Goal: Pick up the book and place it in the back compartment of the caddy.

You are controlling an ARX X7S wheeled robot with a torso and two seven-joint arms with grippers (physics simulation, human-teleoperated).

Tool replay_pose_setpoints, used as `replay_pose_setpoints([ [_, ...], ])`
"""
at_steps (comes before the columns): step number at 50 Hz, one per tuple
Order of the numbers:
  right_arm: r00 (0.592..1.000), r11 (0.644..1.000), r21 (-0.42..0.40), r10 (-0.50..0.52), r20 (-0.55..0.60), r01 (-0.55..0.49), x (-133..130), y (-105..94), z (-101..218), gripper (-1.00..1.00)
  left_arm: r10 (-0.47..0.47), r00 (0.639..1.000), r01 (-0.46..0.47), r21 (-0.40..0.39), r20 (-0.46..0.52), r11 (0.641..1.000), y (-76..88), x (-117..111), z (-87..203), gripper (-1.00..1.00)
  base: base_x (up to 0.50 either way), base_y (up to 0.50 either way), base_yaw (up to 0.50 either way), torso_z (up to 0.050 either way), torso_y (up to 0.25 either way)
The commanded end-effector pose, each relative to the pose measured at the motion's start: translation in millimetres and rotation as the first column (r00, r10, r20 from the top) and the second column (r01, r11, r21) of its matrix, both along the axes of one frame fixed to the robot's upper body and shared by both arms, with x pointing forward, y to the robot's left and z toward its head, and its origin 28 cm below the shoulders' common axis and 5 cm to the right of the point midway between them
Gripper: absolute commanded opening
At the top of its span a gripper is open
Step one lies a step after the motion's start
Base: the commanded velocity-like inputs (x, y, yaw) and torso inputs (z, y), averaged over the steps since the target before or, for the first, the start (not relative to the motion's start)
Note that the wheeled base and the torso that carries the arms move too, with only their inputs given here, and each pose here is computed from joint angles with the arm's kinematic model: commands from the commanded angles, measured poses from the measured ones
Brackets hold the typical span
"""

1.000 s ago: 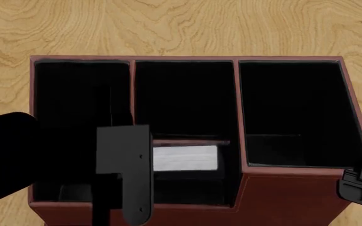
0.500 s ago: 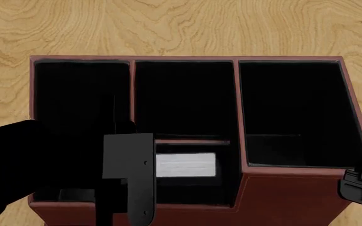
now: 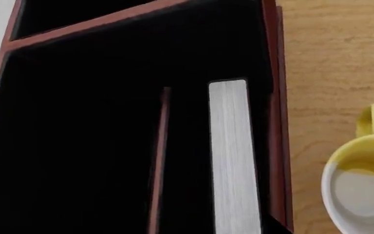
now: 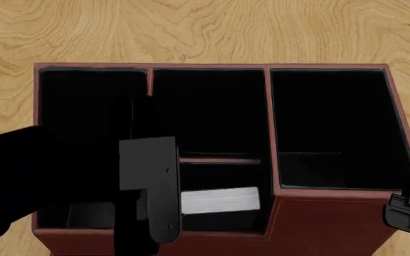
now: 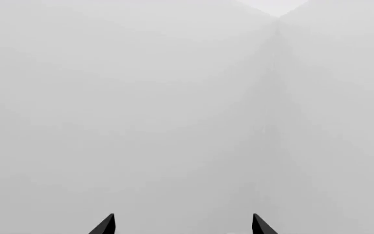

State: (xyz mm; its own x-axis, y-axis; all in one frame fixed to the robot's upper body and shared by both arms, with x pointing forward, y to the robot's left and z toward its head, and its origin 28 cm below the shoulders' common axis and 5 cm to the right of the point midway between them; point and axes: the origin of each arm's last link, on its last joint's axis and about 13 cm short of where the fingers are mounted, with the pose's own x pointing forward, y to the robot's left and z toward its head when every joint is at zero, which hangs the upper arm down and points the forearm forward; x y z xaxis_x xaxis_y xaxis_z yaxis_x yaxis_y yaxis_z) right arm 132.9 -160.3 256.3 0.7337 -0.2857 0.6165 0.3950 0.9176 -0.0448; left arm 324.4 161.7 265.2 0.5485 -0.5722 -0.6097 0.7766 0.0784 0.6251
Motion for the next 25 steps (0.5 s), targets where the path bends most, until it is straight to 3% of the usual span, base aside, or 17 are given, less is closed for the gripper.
replay_pose_setpoints([
  [1, 1.000, 1.000, -0.012, 0.007, 0.014, -0.006, -0.5, 0.6, 1.6, 1.00, -0.021, 1.000, 0.021, -0.026, -0.002, 0.999, -3.0, 2.0, 6.8, 1.00, 0.00, 0.00, 0.00, 0.000, 0.000],
  [8, 1.000, 1.000, -0.012, 0.006, 0.017, -0.006, -1.1, 1.1, 2.5, 1.00, -0.029, 1.000, 0.029, -0.026, 0.003, 0.999, -1.9, -4.1, 10.5, 1.00, 0.00, 0.00, 0.00, 0.000, 0.000],
  [25, 1.000, 1.000, -0.017, 0.014, 0.026, -0.014, -2.5, 2.5, 8.0, 1.00, -0.046, 0.997, 0.052, -0.094, 0.068, 0.994, 7.9, -30.4, 51.1, 1.00, 0.00, 0.00, 0.00, 0.000, 0.000],
])
